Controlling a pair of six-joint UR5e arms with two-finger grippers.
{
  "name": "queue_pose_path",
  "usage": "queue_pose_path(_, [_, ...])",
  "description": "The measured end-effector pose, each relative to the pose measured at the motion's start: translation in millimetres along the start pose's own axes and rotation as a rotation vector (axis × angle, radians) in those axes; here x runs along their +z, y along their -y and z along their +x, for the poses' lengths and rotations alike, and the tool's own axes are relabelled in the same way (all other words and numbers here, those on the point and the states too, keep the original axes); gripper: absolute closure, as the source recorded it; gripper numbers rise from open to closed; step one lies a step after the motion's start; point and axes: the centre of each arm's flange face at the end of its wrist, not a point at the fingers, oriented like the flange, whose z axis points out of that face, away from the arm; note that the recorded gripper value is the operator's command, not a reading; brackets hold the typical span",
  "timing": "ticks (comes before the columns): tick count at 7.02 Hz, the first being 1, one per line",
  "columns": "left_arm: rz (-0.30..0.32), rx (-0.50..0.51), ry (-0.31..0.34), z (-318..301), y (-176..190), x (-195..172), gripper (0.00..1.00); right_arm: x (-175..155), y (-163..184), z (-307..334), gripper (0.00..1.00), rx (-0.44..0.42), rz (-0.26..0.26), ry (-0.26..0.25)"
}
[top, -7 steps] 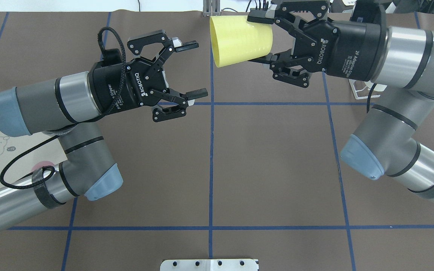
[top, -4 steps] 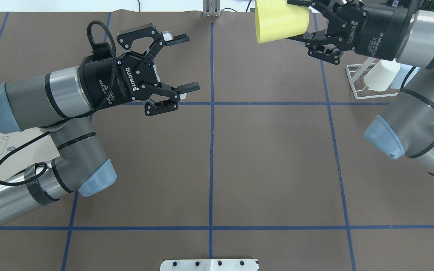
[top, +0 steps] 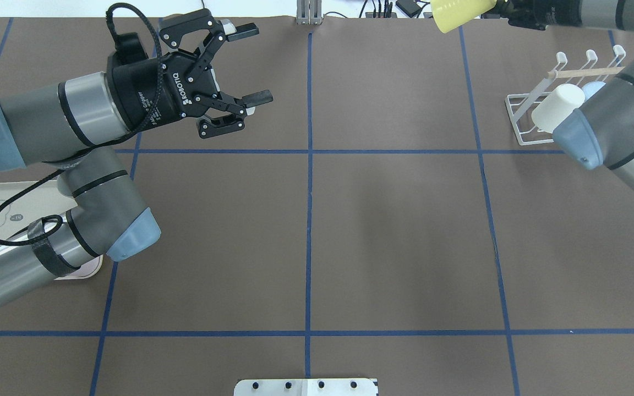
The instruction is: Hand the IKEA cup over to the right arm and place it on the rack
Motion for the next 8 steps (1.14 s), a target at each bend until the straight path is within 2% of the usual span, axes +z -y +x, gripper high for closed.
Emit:
queue_pose_path(1, [0.024, 0.048, 0.019, -2.2, 7.4, 1.3, 0.02, 6.1, 25.4, 5.7, 1.00, -0.156, -0.021, -0.138])
queue_pose_path(2, [0.039, 0.069, 0.031, -3.7, 11.2, 2.4, 0.02, 10.8, 51.8, 21.6, 1.00, -0.298, -0.069, -0.255])
queue_pose_path(3, [0.047, 0.077, 0.038, -4.7, 12.9, 3.2, 0.02, 12.8, 82.3, 46.1, 1.00, -0.393, -0.134, -0.333])
queue_pose_path(4, [0.053, 0.079, 0.044, -5.5, 14.4, 3.8, 0.01, 10.9, 111.3, 79.1, 1.00, -0.442, -0.209, -0.372])
queue_pose_path(6, [0.065, 0.076, 0.055, -7.6, 16.0, 5.3, 0.01, 12.2, 136.4, 140.7, 1.00, -0.435, -0.329, -0.397])
queue_pose_path(8, [0.068, 0.073, 0.058, -9.9, 15.9, 6.1, 0.01, 14.2, 140.3, 177.0, 1.00, -0.408, -0.384, -0.411])
